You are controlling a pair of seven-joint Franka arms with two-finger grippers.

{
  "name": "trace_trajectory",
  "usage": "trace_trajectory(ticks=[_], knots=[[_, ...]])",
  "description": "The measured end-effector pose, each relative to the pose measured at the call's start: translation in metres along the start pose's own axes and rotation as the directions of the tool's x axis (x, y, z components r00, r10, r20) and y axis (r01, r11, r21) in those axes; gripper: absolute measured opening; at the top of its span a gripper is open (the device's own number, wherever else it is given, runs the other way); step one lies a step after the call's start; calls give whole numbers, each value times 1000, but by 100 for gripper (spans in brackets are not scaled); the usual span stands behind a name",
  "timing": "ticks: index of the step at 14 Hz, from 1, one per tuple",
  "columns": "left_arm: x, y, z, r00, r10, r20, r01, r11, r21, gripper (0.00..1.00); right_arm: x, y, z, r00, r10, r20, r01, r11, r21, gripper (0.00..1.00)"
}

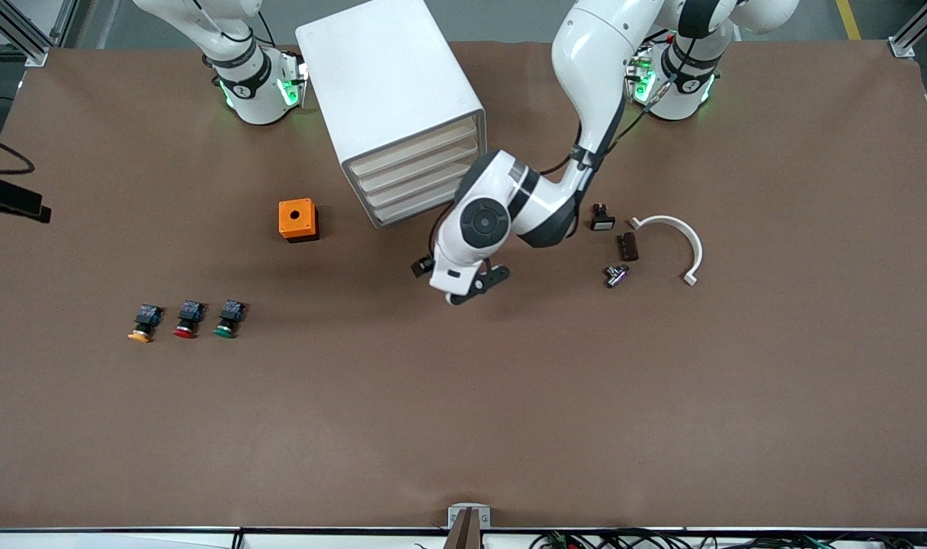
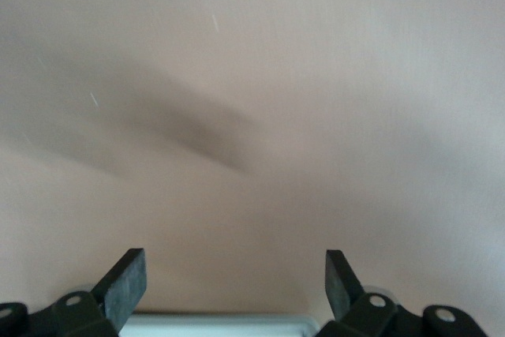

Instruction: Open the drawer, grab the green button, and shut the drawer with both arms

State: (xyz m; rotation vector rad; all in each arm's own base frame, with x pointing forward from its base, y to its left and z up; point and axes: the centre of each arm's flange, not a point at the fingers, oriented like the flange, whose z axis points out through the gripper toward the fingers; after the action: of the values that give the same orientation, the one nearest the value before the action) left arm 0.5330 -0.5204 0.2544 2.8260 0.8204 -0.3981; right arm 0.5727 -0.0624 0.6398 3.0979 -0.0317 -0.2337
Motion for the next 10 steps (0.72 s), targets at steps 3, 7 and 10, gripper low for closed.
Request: trace_trajectory(ticks=[3,7,10], knots=[[35,-10,-12,999,-49,-12,48,999,-13,100,-25,-2,5,1000,-2,16,2,1000,10,100],[75,-22,-30,994,-104,-19,104,994,-37,100,-56,-3,18,998,-2,-60,2,1000,7,100],[104,-32,-54,989,-145,-23,143,987,-69,100,-74,-5,12,995,-5,-100,6,1000,6,100]])
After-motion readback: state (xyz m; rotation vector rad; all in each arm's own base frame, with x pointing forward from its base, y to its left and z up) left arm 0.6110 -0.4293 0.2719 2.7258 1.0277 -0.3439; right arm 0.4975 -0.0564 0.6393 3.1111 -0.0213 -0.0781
